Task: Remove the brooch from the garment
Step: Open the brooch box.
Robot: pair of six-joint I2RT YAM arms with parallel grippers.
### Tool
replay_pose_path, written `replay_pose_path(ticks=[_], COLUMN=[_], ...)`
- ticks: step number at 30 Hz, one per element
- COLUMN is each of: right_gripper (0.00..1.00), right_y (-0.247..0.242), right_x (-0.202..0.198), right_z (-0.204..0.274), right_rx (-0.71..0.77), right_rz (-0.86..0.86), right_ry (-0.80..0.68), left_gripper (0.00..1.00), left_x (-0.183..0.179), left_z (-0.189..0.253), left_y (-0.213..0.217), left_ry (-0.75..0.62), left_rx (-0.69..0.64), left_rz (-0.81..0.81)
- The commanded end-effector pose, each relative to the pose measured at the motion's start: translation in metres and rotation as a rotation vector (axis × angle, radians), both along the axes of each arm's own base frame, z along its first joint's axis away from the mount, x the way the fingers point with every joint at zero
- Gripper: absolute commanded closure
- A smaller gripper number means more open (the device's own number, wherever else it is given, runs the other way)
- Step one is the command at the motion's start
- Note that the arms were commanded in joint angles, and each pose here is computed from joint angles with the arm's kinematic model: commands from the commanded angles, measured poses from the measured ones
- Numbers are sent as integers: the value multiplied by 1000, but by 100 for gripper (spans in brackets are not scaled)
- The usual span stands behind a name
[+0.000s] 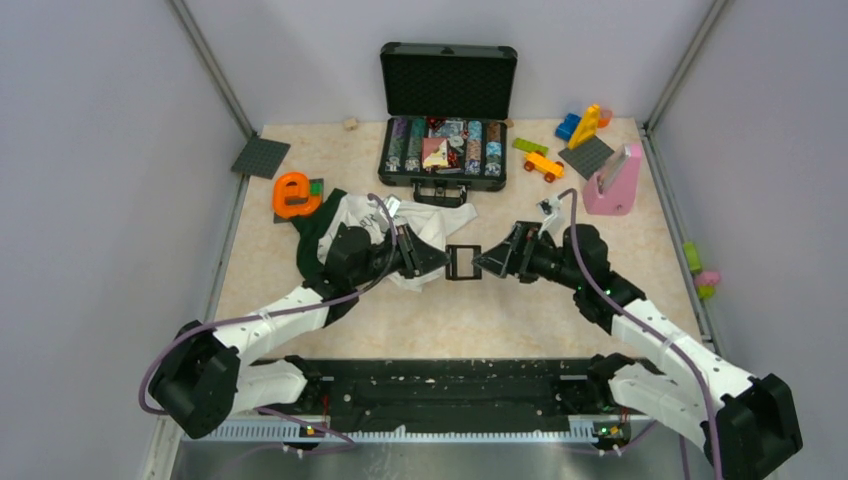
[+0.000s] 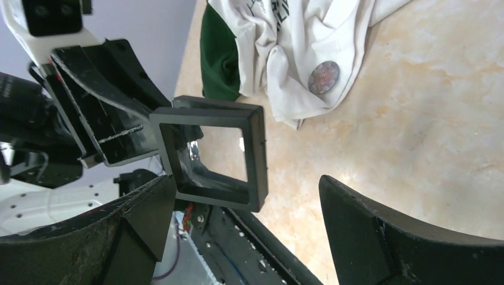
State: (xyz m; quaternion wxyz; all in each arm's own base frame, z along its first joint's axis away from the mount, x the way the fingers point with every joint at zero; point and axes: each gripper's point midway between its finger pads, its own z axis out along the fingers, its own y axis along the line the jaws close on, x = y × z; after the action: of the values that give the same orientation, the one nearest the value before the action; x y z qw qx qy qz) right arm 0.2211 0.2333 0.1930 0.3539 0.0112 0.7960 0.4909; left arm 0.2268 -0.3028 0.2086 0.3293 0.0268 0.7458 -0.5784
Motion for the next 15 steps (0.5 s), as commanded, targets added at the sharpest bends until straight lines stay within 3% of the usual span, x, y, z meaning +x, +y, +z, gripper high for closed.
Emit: replay_pose_path(ticks=[1, 6, 15], right_gripper=[9, 9, 9], right_y=[14, 32, 52], right_x=[2, 2, 7], right_z=[10, 10, 0], right_rx=[-156, -301, -536], right_rz=[29, -3, -69], right_ry=[-84, -159, -212], left_gripper=[80, 81, 81], left_x=[12, 19, 18], left_z=[12, 3, 4], left_y=[5, 11, 13], left_ry=[-75, -63, -57], left_rx=[70, 153, 156], left_rz=[46, 90, 97])
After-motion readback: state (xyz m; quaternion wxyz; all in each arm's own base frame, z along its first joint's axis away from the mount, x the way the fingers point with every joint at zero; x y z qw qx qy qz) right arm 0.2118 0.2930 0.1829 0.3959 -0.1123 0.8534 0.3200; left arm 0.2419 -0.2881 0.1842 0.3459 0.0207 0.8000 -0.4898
